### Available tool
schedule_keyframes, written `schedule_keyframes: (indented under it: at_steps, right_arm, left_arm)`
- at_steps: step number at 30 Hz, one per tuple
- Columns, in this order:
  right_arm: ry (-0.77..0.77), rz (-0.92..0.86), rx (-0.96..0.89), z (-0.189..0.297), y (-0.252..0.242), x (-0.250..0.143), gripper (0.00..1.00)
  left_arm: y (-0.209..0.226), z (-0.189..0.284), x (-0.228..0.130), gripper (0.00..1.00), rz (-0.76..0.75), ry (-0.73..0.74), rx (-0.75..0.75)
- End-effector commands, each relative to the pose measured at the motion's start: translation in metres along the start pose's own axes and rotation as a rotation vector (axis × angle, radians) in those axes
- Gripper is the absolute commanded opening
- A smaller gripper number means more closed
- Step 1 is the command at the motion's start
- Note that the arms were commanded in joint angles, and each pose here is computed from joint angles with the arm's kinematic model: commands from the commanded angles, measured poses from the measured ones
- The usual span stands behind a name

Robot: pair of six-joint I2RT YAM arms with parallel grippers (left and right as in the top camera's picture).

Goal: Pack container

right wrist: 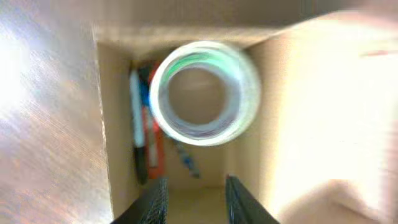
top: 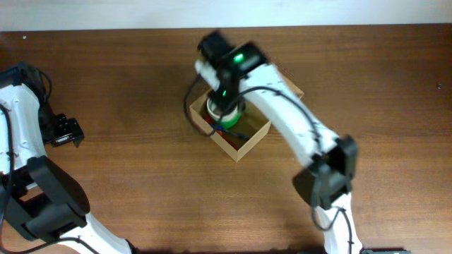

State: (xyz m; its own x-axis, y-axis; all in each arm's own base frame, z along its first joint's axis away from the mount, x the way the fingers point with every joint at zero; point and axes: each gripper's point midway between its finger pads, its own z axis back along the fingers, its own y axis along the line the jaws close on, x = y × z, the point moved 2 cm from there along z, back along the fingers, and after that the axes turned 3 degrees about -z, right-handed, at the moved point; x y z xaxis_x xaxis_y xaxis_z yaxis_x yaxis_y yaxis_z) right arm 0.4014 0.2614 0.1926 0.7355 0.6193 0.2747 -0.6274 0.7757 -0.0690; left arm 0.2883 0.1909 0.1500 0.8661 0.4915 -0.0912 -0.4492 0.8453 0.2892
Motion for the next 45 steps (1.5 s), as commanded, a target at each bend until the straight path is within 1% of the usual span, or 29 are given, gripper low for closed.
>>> schedule_keyframes:
  at_steps: [1, 4, 6, 8, 10, 12, 14, 17, 19, 20, 21, 22, 23, 24, 26, 27, 28, 30, 31, 34, 37, 42, 45]
  right_arm:
    - [-0.365, -0.133, -0.17, 0.158, -0.05, 0.009, 0.33]
    - [-0.51, -0.254, -0.283, 0.234, -0.089, -0.022, 0.36]
    - [-0.565, -0.373, -0.351, 0.269, -0.118, -0.054, 0.36]
    - [-0.583, -0.509, -0.417, 0.291, -0.151, -0.093, 0.36]
    - [-0.569, -0.696, -0.474, 0.295, -0.187, -0.139, 0.36]
    - [-0.545, -0.811, -0.457, 0.28, -0.208, -0.17, 0.36]
    - [-0.502, -0.911, -0.377, 0.246, -0.223, -0.194, 0.36]
    - [-0.378, -1.007, -0.186, 0.173, -0.224, -0.214, 0.35]
    - [-0.248, -1.085, -0.096, 0.114, -0.219, -0.23, 0.28]
    - [-0.183, -1.123, -0.045, 0.081, -0.214, -0.236, 0.27]
    - [-0.142, -1.136, 0.012, 0.053, -0.208, -0.238, 0.26]
    - [-0.112, -1.148, 0.07, 0.028, -0.202, -0.236, 0.25]
    - [-0.088, -1.161, 0.119, 0.006, -0.197, -0.234, 0.24]
    - [-0.067, -1.171, 0.151, -0.011, -0.194, -0.232, 0.22]
    - [-0.027, -1.185, 0.202, -0.045, -0.189, -0.223, 0.18]
    - [-0.02, -1.181, 0.231, -0.058, -0.186, -0.217, 0.15]
    - [-0.02, -1.176, 0.257, -0.07, -0.184, -0.211, 0.11]
    - [-0.02, -1.195, 0.304, -0.09, -0.178, -0.198, 0.04]
    - [-0.032, -1.182, 0.337, -0.098, -0.175, -0.19, 0.04]
    - [-0.094, -1.145, 0.414, -0.115, -0.166, -0.163, 0.04]
    - [-0.195, -1.108, 0.478, -0.122, -0.162, -0.13, 0.04]
    - [-0.4, -1.039, 0.528, -0.113, -0.163, -0.076, 0.04]
    - [-0.466, -1.011, 0.554, -0.106, -0.156, -0.055, 0.04]
  left_arm:
    - [0.003, 0.001, 0.0, 1.0, -0.015, -0.006, 0.014]
    - [0.003, 0.001, 0.0, 1.0, -0.015, -0.006, 0.014]
    - [0.003, 0.001, 0.004, 1.0, -0.01, -0.023, 0.013]
    - [0.002, 0.002, 0.016, 1.0, 0.007, -0.079, 0.007]
    - [-0.004, 0.003, 0.029, 1.0, 0.022, -0.134, -0.033]
    - [-0.019, 0.006, 0.04, 1.0, 0.026, -0.178, -0.133]
    - [-0.032, 0.01, 0.048, 1.0, 0.025, -0.214, -0.225]
    - [-0.057, 0.021, 0.058, 1.0, 0.01, -0.266, -0.401]
    - [-0.074, 0.032, 0.065, 1.0, -0.006, -0.305, -0.522]
    - [-0.085, 0.039, 0.068, 1.0, -0.022, -0.325, -0.597]
    - [-0.094, 0.047, 0.072, 0.9, -0.039, -0.35, -0.657]
    - [-0.102, 0.055, 0.075, 0.68, -0.068, -0.379, -0.708]
    - [-0.11, 0.062, 0.078, 0.56, -0.098, -0.407, -0.747]
    - [-0.117, 0.068, 0.08, 0.52, -0.132, -0.436, -0.77]
    - [-0.13, 0.076, 0.081, 0.5, -0.192, -0.471, -0.765]
    - [-0.136, 0.079, 0.081, 0.44, -0.221, -0.483, -0.757]
    - [-0.142, 0.081, 0.08, 0.35, -0.245, -0.49, -0.737]
    - [-0.152, 0.082, 0.078, 0.08, -0.274, -0.496, -0.68]
    - [-0.156, 0.083, 0.077, 0.02, -0.289, -0.499, -0.656]
    - [-0.178, 0.088, 0.068, 0.02, -0.386, -0.511, -0.613]
    - [-0.194, 0.089, 0.06, 0.02, -0.433, -0.51, -0.56]
    - [-0.21, 0.09, 0.052, 0.02, -0.488, -0.517, -0.504]
    - [-0.213, 0.091, 0.05, 0.02, -0.499, -0.52, -0.489]
